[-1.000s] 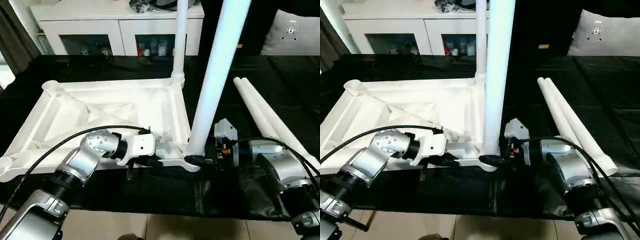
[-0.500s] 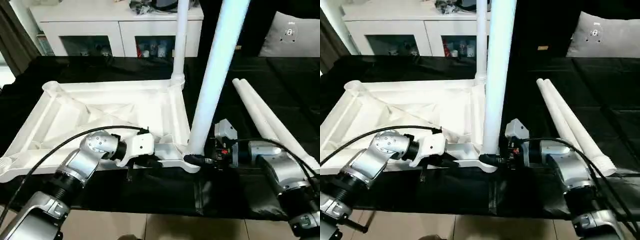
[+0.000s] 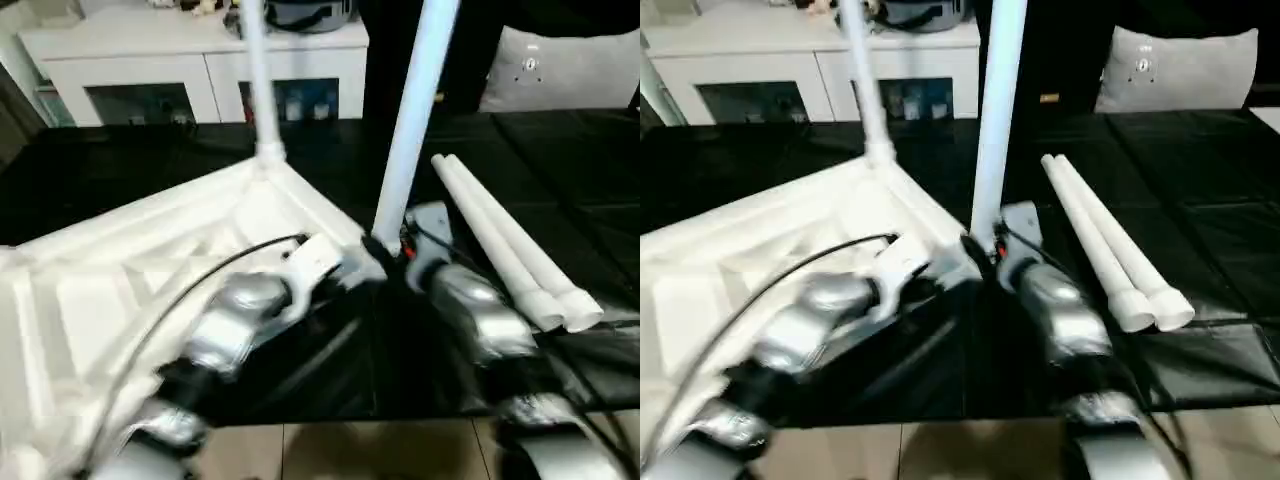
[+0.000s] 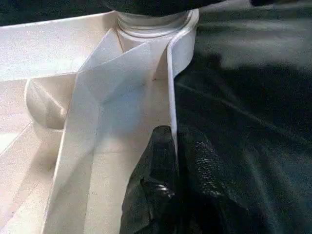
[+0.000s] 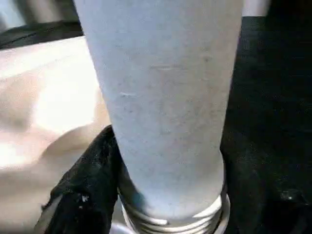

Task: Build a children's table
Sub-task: Rotate leg to tighten

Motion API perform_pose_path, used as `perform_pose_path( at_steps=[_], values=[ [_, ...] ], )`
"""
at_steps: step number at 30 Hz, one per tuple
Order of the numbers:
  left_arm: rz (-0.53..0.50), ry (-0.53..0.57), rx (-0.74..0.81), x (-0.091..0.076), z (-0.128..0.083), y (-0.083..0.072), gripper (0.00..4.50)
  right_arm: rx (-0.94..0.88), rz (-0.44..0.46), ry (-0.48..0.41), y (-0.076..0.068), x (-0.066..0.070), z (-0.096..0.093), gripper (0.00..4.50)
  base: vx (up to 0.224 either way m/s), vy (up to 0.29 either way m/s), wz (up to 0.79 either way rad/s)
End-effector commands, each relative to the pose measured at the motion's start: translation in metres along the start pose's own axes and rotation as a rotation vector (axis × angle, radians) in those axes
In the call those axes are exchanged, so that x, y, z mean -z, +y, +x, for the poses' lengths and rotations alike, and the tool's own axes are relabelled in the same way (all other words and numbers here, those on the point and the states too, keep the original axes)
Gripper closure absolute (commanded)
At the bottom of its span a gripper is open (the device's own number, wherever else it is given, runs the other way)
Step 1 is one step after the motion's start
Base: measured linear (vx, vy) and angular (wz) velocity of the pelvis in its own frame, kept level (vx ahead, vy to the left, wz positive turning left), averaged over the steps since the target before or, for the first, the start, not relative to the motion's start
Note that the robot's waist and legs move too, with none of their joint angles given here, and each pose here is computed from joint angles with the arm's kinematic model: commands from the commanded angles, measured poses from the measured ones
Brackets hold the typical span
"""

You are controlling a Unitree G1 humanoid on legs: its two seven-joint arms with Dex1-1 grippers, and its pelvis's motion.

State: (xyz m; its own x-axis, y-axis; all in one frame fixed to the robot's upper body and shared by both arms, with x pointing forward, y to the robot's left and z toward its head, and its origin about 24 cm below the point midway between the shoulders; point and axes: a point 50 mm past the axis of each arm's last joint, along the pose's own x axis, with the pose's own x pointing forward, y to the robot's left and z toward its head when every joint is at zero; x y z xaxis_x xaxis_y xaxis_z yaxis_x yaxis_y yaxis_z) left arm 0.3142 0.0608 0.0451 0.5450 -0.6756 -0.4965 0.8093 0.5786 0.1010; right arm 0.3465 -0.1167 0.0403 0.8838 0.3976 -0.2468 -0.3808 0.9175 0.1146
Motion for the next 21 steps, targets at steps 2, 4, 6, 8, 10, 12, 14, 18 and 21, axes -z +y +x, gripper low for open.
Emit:
perform_pose_path(
  at_steps=[2,4,6,8,10,12,14,18,21],
  values=[
    [0.077,-0.11,0.01,-0.03,0.004,-0.006,4.5,0.0,0.066,0.093,0.015,0.031,0.002,1.29,0.0,0.0,0.0],
    [0.083,-0.099,0.001,-0.028,0.002,-0.004,4.5,-0.002,0.075,0.071,0.014,0.028,0.002,1.13,0.0,0.0,0.0],
    [0.097,-0.076,-0.02,-0.022,-0.001,0.003,4.5,-0.013,0.077,0.027,0.009,0.024,-0.002,0.94,0.0,0.0,0.0],
    [0.109,-0.054,-0.047,-0.015,-0.006,0.013,4.5,-0.032,0.031,-0.014,0.001,0.02,-0.008,0.72,0.0,0.0,0.0],
    [0.118,-0.044,-0.058,-0.012,-0.009,0.02,4.5,-0.063,-0.006,-0.043,-0.007,0.016,-0.015,0.6,0.0,0.0,0.0],
    [0.128,-0.039,-0.056,-0.009,-0.011,0.024,4.5,-0.092,-0.029,-0.073,-0.015,0.013,-0.023,0.42,0.0,0.0,0.0],
    [0.136,-0.037,-0.046,-0.007,-0.013,0.026,4.5,-0.112,-0.042,-0.091,-0.02,0.01,-0.028,0.27,0.0,0.0,0.0],
    [0.193,-0.023,0.047,0.0,-0.019,0.028,4.5,-0.25,-0.159,-0.117,-0.044,-0.004,-0.052,0.01,0.0,0.0,0.0],
    [0.233,-0.007,0.109,0.005,-0.022,0.026,4.5,-0.315,-0.22,-0.1,-0.05,-0.008,-0.061,0.01,0.0,0.0,0.0]
  ],
)
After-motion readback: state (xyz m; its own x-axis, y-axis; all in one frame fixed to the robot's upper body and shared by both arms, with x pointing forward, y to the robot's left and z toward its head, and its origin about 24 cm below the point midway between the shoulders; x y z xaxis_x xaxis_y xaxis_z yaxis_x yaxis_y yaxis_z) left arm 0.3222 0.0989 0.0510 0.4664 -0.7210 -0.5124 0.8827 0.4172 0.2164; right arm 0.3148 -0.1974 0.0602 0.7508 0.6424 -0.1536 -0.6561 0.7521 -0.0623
